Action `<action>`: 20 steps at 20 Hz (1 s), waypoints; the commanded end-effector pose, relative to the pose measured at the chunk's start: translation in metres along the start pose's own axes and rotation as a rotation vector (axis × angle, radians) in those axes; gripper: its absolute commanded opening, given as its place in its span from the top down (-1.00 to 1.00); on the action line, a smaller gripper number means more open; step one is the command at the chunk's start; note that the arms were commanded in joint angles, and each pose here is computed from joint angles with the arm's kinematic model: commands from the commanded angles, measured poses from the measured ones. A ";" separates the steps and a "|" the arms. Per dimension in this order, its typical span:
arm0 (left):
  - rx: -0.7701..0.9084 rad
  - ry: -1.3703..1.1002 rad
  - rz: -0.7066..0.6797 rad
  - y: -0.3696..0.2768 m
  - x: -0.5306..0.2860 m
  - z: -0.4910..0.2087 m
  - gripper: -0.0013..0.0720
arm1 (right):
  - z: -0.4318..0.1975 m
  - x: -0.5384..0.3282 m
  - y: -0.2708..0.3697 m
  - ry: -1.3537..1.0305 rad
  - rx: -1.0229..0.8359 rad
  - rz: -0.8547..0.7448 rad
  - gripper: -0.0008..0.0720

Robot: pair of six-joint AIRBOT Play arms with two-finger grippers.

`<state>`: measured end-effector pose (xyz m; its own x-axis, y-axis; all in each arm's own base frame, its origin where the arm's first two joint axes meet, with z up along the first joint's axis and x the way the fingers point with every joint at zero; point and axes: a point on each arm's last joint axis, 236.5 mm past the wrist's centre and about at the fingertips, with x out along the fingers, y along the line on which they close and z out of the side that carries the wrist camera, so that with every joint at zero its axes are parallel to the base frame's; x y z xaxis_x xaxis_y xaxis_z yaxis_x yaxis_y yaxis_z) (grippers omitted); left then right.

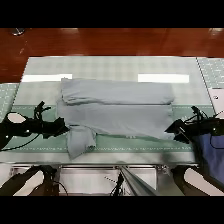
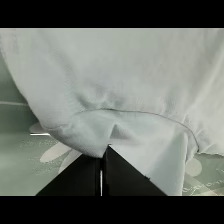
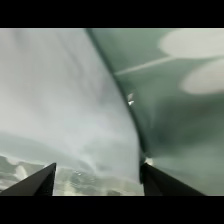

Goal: Fold the shirts.

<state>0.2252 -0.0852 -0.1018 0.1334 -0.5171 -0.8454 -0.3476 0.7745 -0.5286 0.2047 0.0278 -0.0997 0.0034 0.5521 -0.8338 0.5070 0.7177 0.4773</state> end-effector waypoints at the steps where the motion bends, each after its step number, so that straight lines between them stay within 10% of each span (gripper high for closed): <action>1: 0.000 -0.001 0.000 0.000 0.000 0.000 0.90 | 0.021 0.011 0.020 -0.065 -0.009 0.055 -0.72; 2: 0.000 -0.001 0.000 0.000 0.000 0.000 0.90 | 0.020 0.014 0.024 -0.058 -0.039 0.052 -0.50; 4: 0.004 0.004 -0.002 -0.001 -0.001 0.000 0.90 | 0.019 0.015 0.030 -0.046 -0.140 0.045 0.90; 20: 0.166 -0.172 -0.130 -0.104 -0.044 0.189 0.90 | 0.175 -0.085 0.125 -0.416 -0.271 0.167 0.90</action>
<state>0.3883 -0.0621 -0.0230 0.3456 -0.5282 -0.7756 -0.1739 0.7762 -0.6060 0.3899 -0.0002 -0.0177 0.3917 0.4792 -0.7855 0.2344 0.7735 0.5888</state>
